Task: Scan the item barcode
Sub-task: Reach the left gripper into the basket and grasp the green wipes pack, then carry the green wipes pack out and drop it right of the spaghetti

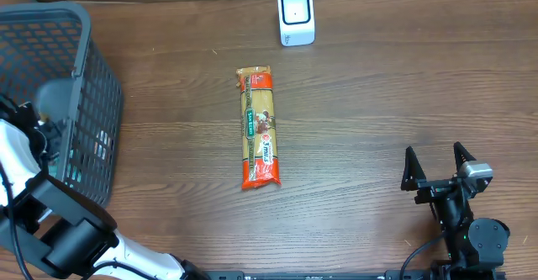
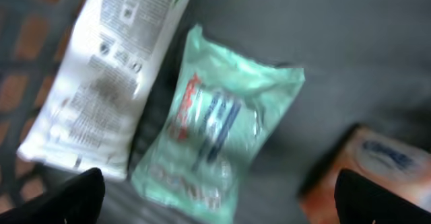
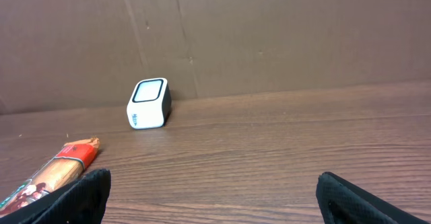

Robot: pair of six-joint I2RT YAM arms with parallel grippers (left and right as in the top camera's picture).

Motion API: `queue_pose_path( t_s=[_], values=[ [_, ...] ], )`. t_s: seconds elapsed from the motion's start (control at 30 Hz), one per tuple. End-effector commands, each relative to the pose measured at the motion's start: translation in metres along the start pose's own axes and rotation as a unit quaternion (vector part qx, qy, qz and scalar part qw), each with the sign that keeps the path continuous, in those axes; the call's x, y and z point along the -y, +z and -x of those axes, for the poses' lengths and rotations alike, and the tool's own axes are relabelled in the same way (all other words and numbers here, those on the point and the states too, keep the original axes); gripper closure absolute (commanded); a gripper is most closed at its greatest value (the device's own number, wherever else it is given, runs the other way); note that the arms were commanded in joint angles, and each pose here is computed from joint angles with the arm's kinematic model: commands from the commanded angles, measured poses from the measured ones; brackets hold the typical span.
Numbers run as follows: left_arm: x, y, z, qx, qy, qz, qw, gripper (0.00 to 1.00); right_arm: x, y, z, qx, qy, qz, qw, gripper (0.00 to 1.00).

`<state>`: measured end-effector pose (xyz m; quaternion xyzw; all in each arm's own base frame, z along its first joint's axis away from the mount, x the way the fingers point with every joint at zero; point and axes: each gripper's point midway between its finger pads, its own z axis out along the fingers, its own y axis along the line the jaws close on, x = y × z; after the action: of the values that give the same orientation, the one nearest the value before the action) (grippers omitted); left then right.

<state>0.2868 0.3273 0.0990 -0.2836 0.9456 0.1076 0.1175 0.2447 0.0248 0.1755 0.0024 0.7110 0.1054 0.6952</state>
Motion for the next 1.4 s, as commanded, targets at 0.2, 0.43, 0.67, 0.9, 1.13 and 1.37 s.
queue_pose_path(
  t_s=[0.2, 0.43, 0.67, 0.9, 1.13, 1.37],
  values=[
    [0.003, 0.042, -0.008, 0.036, 0.05, 0.009, 0.998, 0.01, -0.001, 0.0, -0.002, 0.001, -0.001, 0.002, 1.0, 0.0],
    [0.003, 0.052, -0.004, 0.059, 0.053, 0.017, 0.997, 0.1, -0.001, 0.0, -0.002, 0.001, -0.001, 0.002, 1.0, 0.0],
    [0.007, 0.065, -0.016, 0.057, 0.053, 0.016, 0.997, 0.12, -0.001, 0.0, -0.002, 0.001, -0.001, 0.002, 1.0, 0.0],
    [0.011, 0.071, -0.028, 0.042, 0.053, 0.012, 0.998, 0.45, -0.001, 0.0, -0.002, 0.001, -0.001, 0.002, 1.0, 0.0],
    [0.011, 0.068, -0.028, 0.038, 0.025, 0.009, 0.999, 0.96, -0.001, 0.0, -0.002, 0.001, -0.001, 0.002, 1.0, 0.0],
    [0.003, 0.013, 0.017, 0.085, 0.026, 0.019, 0.996, 0.96, -0.001, 0.0, -0.002, 0.001, -0.001, 0.002, 1.0, 0.0]
  ],
)
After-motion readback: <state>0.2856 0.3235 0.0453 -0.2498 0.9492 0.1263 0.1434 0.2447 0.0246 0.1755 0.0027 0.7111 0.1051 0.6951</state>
